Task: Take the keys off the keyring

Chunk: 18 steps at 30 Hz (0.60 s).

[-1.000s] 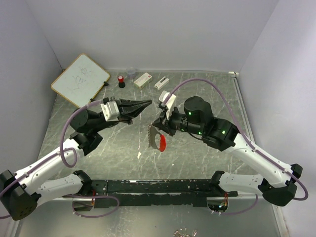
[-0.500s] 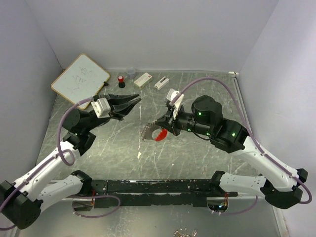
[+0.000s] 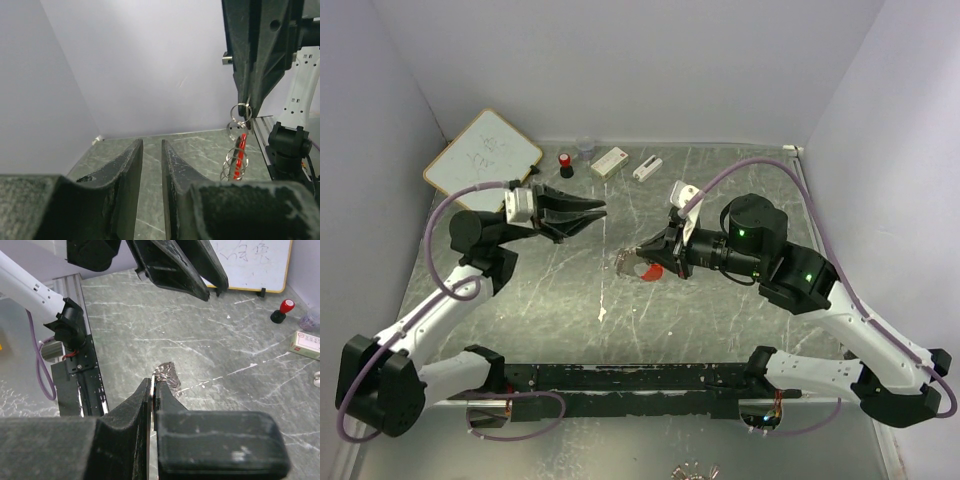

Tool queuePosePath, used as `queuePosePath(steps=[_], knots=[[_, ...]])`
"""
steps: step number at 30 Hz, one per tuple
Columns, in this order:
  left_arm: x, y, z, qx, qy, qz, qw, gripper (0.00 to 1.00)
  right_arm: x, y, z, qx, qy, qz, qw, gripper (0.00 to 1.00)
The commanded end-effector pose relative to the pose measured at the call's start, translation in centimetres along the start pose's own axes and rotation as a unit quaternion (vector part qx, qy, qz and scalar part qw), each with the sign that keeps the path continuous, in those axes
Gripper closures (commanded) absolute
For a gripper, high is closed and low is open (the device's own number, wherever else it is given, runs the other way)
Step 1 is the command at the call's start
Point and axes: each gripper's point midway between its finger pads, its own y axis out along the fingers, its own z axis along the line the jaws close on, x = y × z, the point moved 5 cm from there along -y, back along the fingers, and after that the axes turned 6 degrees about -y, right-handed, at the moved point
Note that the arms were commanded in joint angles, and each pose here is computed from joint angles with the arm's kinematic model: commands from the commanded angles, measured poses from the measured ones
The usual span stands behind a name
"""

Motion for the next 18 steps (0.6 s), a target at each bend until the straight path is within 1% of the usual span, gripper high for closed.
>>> queuePosePath(steps=[1,12,18], knots=[[2.6,0.0,-0.7,-0.006,0.056,0.001,0.998,0.67,1.7,-0.7,0.2,0.006,-0.006,-0.03,1.0,1.0],[2.7,0.5,-1.0,-0.014,0.052,0.001,0.999,0.66,1.9,-1.5,0.6,0.008,0.002,-0.042,0.999,1.0],[2.2,1.1,-1.8,-0.048,0.054,0.018,0.997,0.65,1.9,-1.4,0.7,0.015,-0.001,-0.041,0.999,1.0]])
